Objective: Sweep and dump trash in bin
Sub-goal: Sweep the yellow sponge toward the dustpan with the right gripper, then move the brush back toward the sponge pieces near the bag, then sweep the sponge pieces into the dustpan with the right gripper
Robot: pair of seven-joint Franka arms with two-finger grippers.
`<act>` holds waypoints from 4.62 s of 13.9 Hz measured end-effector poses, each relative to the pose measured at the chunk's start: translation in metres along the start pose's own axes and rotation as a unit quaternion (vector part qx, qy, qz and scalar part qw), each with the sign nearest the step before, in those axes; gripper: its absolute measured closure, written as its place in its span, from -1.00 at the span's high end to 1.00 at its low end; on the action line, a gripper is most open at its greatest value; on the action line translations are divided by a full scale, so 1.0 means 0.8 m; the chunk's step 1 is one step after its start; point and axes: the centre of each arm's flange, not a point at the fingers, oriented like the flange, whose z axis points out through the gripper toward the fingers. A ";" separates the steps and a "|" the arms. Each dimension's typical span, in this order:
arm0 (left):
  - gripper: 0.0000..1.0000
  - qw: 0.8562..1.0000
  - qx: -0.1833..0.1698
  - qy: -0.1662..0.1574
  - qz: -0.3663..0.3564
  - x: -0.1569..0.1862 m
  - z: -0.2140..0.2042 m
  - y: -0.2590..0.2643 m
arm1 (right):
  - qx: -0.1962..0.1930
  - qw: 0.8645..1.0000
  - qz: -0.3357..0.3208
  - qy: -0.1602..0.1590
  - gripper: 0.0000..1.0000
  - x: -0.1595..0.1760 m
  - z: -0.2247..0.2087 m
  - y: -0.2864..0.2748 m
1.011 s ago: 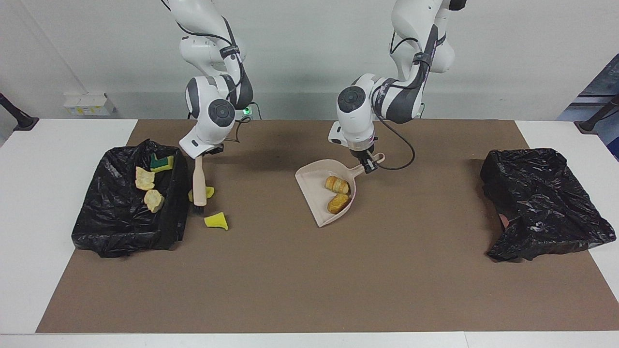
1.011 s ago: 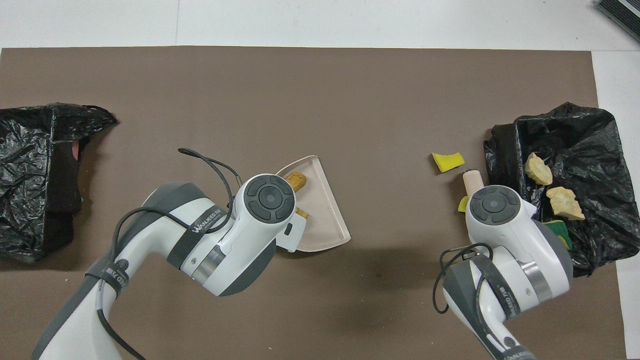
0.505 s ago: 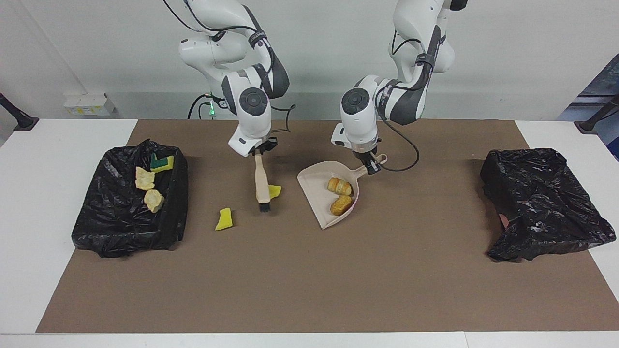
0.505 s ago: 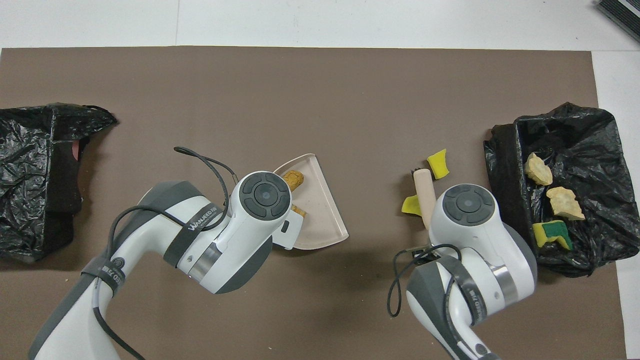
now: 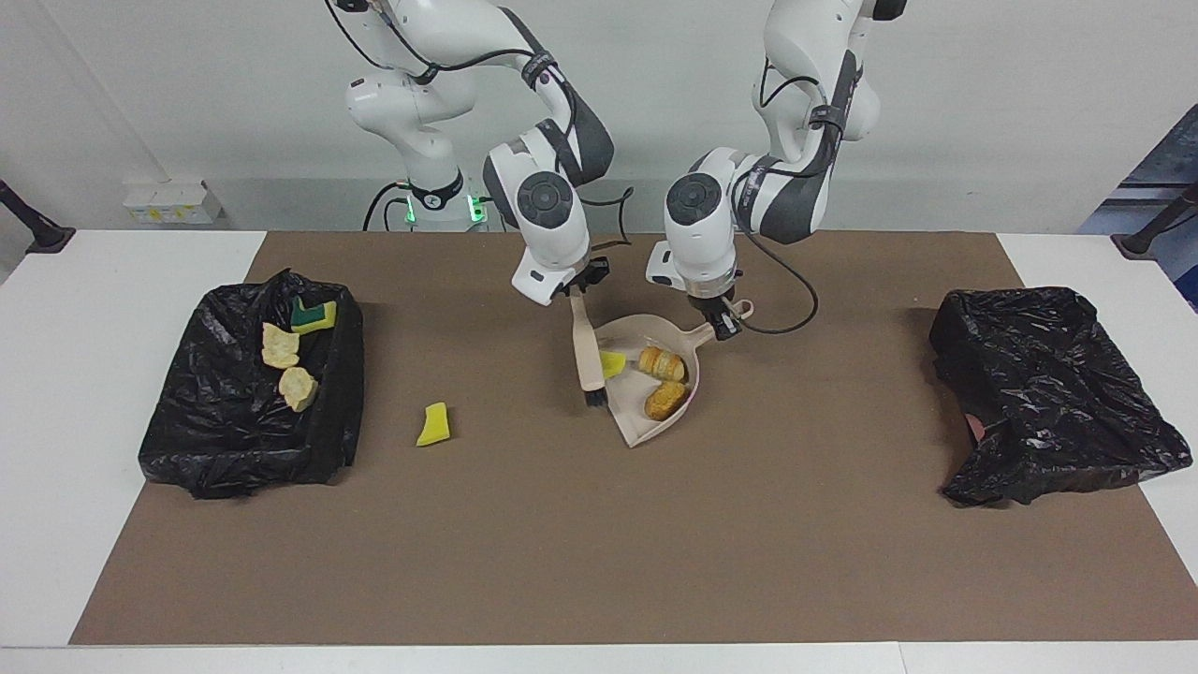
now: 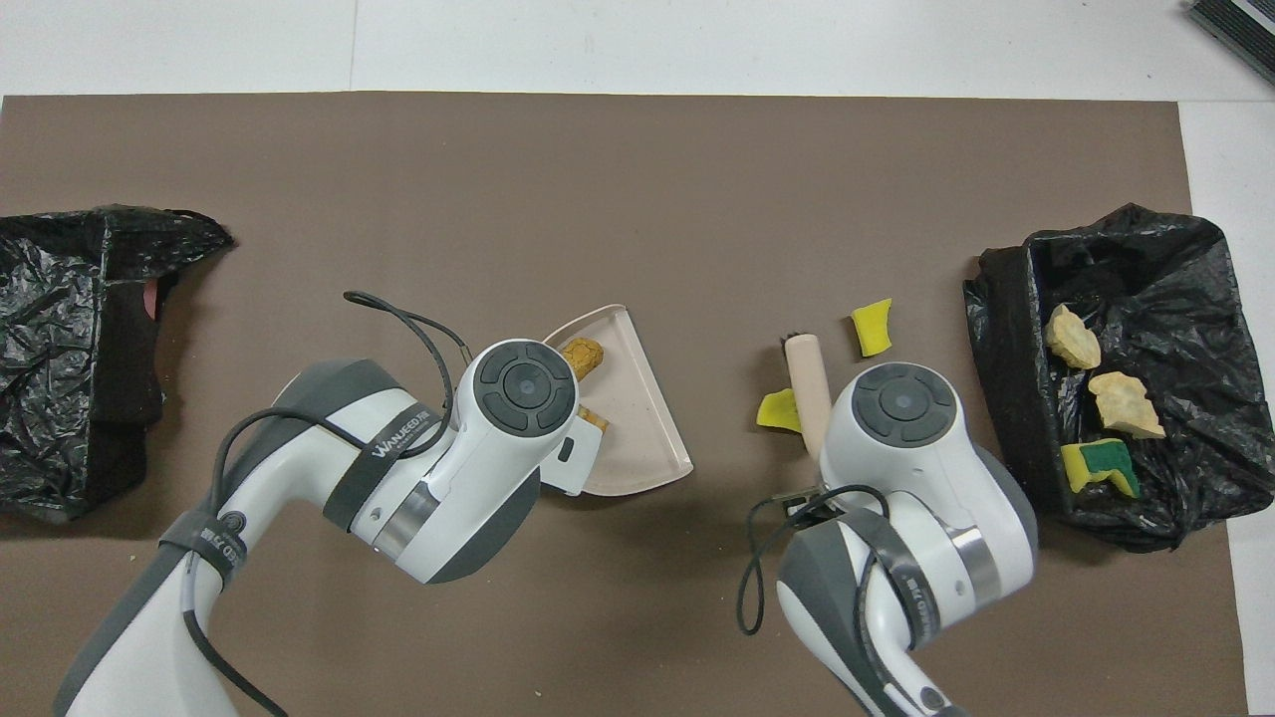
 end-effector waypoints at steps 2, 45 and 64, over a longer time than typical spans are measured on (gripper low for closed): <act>-0.37 1.000 0.002 -0.001 0.002 0.000 0.001 0.001 | 0.007 1.000 0.008 0.005 -0.47 0.005 -0.042 0.007; -0.37 1.000 0.008 0.006 0.003 0.000 0.010 -0.001 | -0.162 0.987 0.000 -0.012 -0.47 0.093 -0.061 0.384; -0.37 1.000 0.010 0.005 0.004 -0.002 0.024 0.001 | -0.001 0.999 0.021 -0.037 -0.47 0.052 0.052 0.023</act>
